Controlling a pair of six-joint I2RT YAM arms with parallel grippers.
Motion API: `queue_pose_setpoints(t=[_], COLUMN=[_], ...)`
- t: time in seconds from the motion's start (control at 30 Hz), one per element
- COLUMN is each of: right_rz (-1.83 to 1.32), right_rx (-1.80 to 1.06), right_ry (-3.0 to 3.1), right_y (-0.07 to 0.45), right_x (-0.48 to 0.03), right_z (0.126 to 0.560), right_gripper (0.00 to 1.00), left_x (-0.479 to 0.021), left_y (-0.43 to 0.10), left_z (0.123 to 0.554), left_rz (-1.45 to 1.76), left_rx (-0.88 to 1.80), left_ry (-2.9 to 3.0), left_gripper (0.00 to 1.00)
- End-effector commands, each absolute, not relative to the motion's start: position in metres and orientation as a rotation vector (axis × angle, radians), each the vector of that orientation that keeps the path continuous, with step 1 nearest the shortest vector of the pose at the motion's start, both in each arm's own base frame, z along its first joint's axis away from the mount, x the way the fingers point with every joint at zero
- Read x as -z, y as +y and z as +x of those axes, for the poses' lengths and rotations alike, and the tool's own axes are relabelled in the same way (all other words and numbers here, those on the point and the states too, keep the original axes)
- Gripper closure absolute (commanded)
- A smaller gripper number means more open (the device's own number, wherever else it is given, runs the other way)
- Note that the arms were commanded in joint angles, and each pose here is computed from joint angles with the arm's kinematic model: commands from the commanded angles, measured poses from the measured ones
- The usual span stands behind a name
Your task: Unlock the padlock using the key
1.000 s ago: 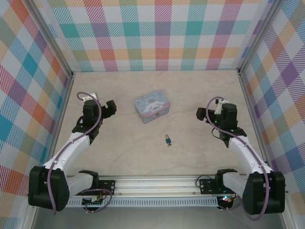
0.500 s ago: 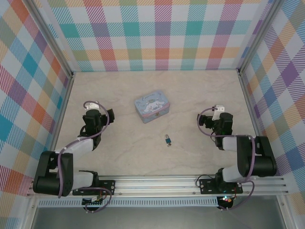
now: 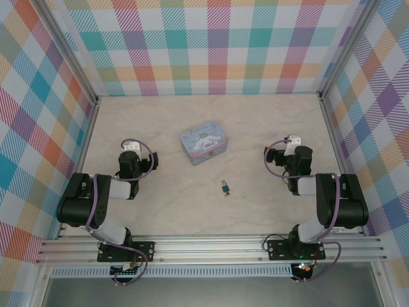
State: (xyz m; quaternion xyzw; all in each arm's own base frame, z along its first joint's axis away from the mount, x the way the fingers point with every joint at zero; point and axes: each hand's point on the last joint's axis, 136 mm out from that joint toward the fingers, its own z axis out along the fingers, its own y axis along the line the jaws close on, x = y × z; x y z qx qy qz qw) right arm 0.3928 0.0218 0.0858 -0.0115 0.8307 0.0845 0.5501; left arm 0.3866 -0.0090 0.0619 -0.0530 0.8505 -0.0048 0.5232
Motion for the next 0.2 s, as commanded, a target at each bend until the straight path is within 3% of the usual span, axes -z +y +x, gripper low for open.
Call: queue_pose_setpoints(t=[0.0, 0.17], right_rz=[-0.068, -0.067], right_rx=[-0.198, -0.197], right_ry=[1.946, 1.946], right_y=[0.0258, 0.0255], right_x=[-0.0924, -0.0926], right_z=[0.3968, 0.3968], right_gripper=[0.00, 0.00], left_x=[-0.0794, -0.0793], left_y=[-0.0077, -0.0075], left_z=[0.3972, 0.3972], left_rz=[-0.112, -0.111], left_rx=[0.017, 0.015], left_ry=[1.975, 1.975], left_gripper=[0.00, 0.00])
